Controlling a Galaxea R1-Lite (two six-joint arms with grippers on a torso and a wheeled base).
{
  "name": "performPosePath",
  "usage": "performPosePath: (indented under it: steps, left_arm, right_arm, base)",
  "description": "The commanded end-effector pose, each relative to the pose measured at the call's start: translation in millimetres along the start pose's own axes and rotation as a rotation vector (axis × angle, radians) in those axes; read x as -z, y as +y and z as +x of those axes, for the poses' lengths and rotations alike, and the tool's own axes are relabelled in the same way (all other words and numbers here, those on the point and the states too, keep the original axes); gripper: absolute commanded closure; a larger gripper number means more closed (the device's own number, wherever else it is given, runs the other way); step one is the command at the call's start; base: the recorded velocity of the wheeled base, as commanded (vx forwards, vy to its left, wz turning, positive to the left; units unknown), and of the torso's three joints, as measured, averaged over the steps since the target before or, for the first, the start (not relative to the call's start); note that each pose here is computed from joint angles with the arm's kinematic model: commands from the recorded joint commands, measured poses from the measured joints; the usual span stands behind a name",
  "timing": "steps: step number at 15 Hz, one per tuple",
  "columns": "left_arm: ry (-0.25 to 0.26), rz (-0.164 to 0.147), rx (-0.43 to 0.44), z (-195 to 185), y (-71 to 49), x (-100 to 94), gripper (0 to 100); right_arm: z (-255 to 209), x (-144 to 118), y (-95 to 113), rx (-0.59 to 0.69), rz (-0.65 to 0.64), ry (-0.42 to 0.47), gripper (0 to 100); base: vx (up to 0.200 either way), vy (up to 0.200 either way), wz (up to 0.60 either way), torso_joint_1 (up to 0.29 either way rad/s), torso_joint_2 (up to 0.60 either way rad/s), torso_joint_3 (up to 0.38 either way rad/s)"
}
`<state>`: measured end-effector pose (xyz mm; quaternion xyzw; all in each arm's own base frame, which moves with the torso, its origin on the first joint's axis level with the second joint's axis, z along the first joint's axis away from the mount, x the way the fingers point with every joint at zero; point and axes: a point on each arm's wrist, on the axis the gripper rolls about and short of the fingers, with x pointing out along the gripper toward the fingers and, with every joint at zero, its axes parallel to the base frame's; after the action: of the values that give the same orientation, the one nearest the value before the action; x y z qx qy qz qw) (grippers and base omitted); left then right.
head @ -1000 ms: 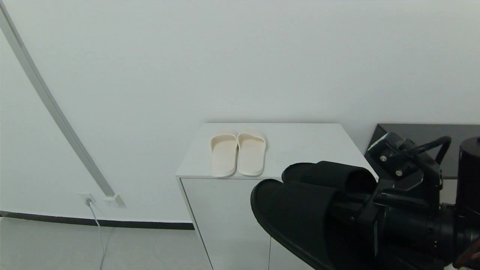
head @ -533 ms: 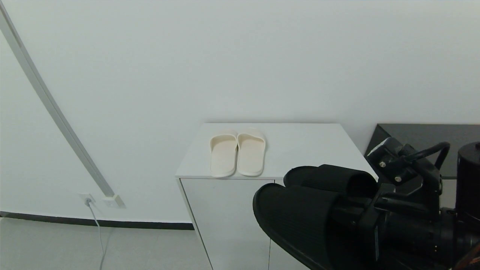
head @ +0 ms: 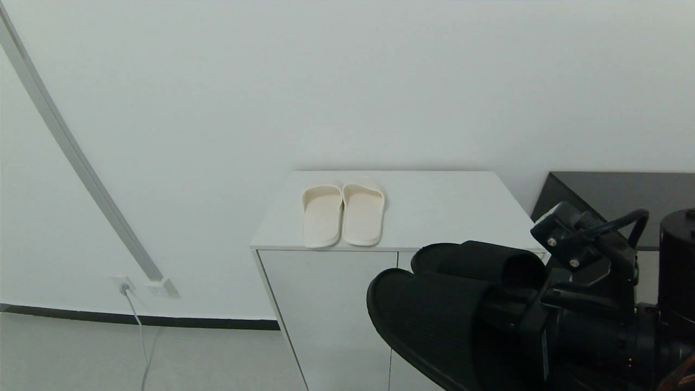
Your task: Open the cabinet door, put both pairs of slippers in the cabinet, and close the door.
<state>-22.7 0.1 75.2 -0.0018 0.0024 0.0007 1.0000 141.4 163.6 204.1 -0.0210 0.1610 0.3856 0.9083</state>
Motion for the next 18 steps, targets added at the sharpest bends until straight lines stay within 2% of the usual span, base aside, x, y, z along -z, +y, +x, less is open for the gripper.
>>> performPosePath:
  steps: [1,18]
  left_arm:
    - [0.001,-0.001,0.000,0.1,0.0,0.0,0]
    - [0.001,-0.003,-0.002,0.1,0.0,0.0,0]
  right_arm:
    - [0.4,0.8,0.2,-0.001,-0.001,0.004,100]
    - [0.8,6.0,-0.3,-0.002,-0.029,0.022,100]
  base:
    - [0.000,0.000,0.00,-0.163,0.38,0.217]
    - [0.000,0.000,0.00,-0.201,0.52,0.314]
